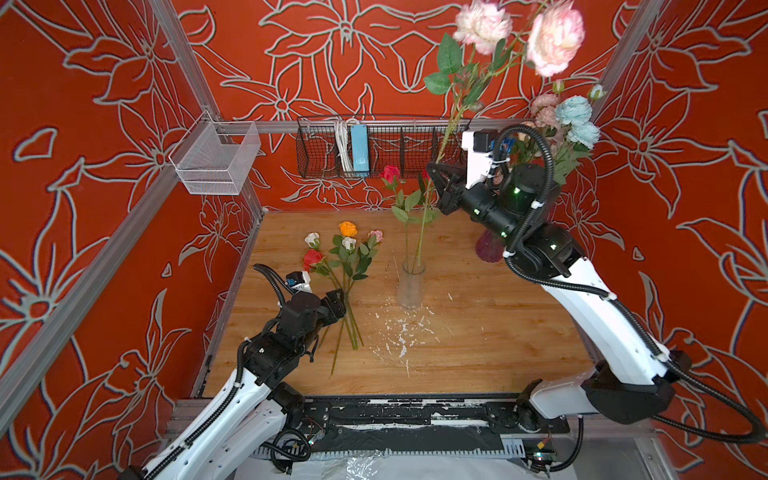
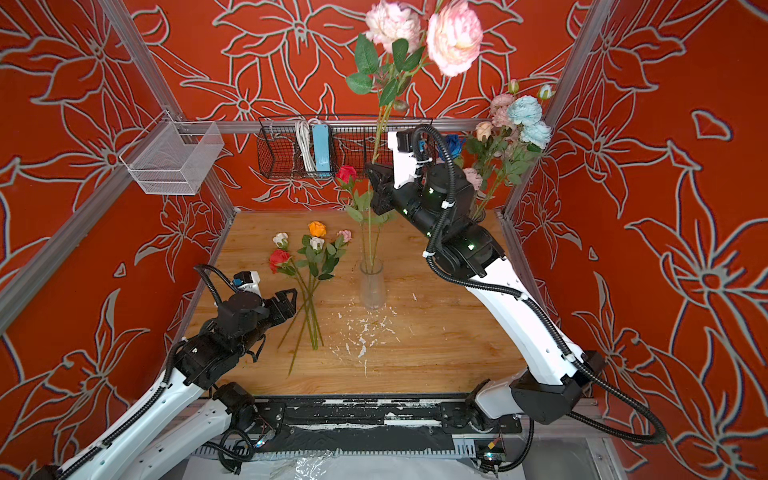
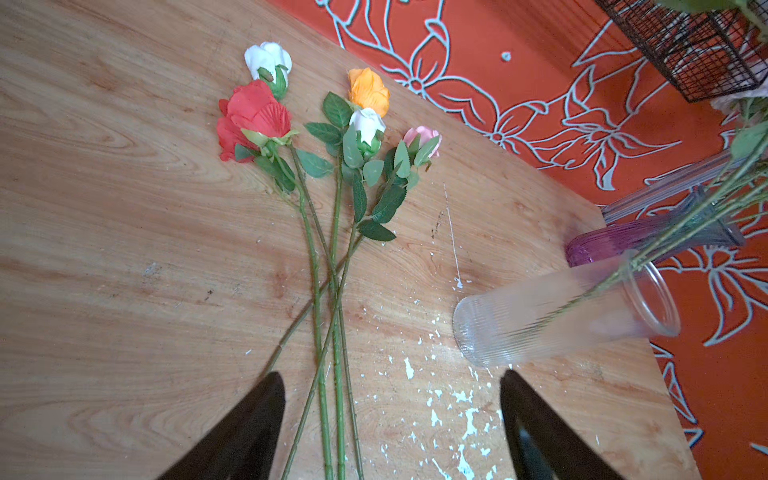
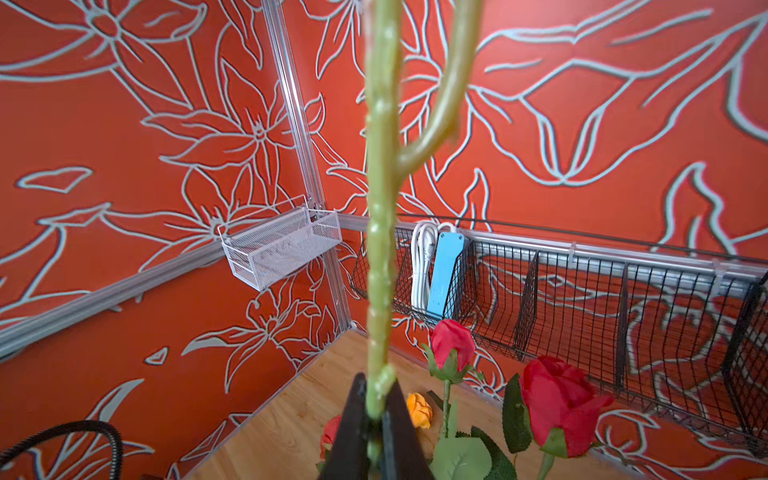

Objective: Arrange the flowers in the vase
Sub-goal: 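Raise the peony over the glass vase with the right gripper while the left withdraws, then lower the pink peony stem into the clear glass vase with the right gripper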

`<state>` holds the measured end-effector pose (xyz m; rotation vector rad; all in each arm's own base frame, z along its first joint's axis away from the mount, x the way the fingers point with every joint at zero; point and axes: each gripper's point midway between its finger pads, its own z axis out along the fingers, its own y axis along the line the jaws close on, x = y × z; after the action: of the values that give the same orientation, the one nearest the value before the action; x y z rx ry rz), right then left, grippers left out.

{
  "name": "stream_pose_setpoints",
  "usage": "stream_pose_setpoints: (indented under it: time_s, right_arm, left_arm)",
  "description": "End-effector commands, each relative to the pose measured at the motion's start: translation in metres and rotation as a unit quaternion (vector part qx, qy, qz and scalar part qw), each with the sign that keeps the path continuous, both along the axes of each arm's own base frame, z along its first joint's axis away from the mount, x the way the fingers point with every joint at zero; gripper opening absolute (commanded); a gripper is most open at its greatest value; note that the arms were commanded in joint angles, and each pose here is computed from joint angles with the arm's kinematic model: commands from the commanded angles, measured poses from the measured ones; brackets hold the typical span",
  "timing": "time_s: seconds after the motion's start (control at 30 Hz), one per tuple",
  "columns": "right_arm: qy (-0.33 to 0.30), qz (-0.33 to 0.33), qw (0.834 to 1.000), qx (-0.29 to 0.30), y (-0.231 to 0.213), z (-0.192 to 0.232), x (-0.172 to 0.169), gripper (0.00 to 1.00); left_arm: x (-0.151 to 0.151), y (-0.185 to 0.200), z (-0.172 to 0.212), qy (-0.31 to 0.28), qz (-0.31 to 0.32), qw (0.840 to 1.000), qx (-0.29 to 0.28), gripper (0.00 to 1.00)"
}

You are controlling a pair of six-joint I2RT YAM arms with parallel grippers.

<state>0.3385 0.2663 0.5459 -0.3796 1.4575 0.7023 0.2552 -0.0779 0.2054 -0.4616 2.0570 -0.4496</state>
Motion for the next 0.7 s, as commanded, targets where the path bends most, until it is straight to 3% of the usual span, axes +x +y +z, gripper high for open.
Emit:
stream_pose_setpoints:
  time_s: [0.0, 0.33, 0.67]
  right_arm:
    - [-0.006, -0.023, 1.0, -0.009, -0.002, -0.017, 0.024, 0.0]
    - [0.033, -0.031, 0.998, -0.045, 0.005, -0.083, 0.05, 0.0]
    - [0.0, -0.016, 1.0, -0.015, -0.012, -0.032, 0.022, 0.0]
  left_arm:
    - [0.001, 0.002, 0.006, -0.006, 0.003, 1.0, -0.001, 0.81]
    - [0.014, -0.009, 0.008, -0.008, -0.011, 1.0, -0.012, 0.81]
    - [0.024, -0.023, 0.013, -0.001, -0.029, 0.999, -0.028, 0.81]
